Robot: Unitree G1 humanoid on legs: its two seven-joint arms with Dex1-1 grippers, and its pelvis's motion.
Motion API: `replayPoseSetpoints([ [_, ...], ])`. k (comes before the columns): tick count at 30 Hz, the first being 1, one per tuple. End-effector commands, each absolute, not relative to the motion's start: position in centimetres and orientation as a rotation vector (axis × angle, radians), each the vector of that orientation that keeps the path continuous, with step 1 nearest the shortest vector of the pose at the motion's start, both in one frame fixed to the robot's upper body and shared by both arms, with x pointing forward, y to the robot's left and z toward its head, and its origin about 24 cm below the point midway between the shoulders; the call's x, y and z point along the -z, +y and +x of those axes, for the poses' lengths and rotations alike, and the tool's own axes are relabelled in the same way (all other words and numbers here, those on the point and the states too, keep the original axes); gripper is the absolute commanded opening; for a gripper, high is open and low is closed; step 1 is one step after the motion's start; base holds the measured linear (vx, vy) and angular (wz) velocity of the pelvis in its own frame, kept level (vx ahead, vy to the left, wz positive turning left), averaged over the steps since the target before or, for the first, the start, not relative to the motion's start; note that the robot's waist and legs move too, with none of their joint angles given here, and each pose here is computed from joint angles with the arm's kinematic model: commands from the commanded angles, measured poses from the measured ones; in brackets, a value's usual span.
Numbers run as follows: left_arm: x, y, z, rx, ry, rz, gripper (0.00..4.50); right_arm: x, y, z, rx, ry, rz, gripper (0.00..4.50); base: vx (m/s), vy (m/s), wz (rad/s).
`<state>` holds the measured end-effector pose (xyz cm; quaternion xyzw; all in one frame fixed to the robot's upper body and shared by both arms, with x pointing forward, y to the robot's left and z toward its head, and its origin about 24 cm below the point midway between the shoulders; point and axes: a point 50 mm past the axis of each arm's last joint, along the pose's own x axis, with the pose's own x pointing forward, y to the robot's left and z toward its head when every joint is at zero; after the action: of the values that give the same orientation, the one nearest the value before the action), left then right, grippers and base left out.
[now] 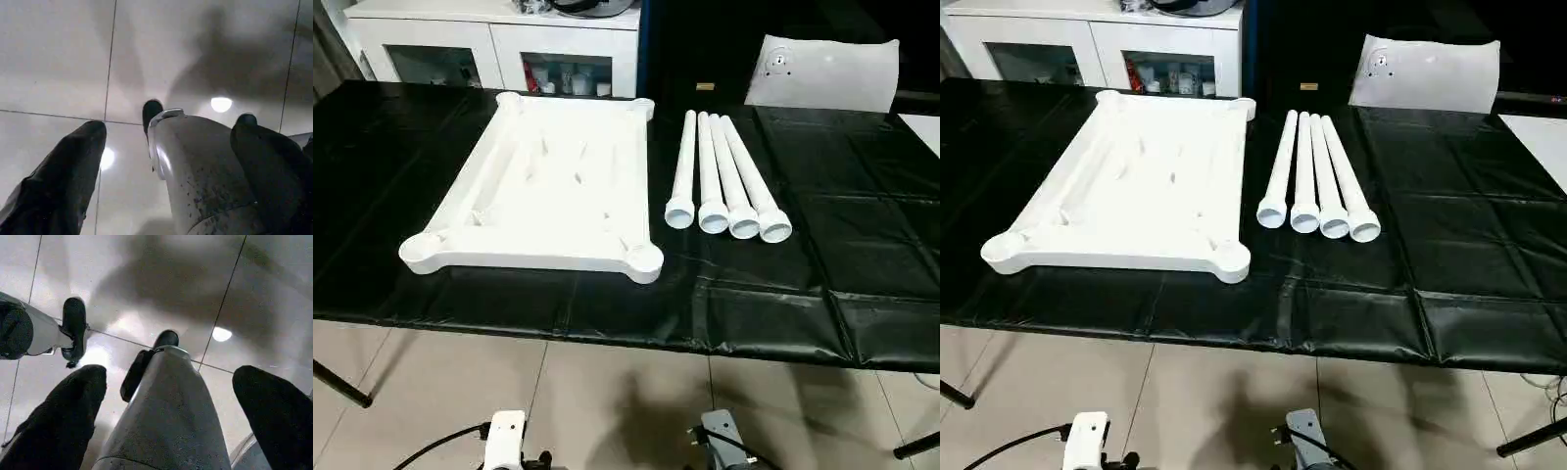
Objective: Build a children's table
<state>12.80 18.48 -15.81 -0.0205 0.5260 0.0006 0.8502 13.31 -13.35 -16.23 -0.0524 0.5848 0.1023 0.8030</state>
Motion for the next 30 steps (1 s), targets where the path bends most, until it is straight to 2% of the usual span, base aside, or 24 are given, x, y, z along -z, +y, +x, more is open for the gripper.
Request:
replayPoseSetpoints([
  [1,16.46,16.54,11.46,0.038,1.167,-0.082,4.46,16.69,-13.81,11.9,-0.209,1.311,-0.123,4.5,0.0,0.0,0.0],
  [30,16.46,16.54,11.46,0.038,1.167,-0.082,4.46,16.69,-13.81,11.9,-0.209,1.311,-0.123,4.5,0.0,0.0,0.0],
])
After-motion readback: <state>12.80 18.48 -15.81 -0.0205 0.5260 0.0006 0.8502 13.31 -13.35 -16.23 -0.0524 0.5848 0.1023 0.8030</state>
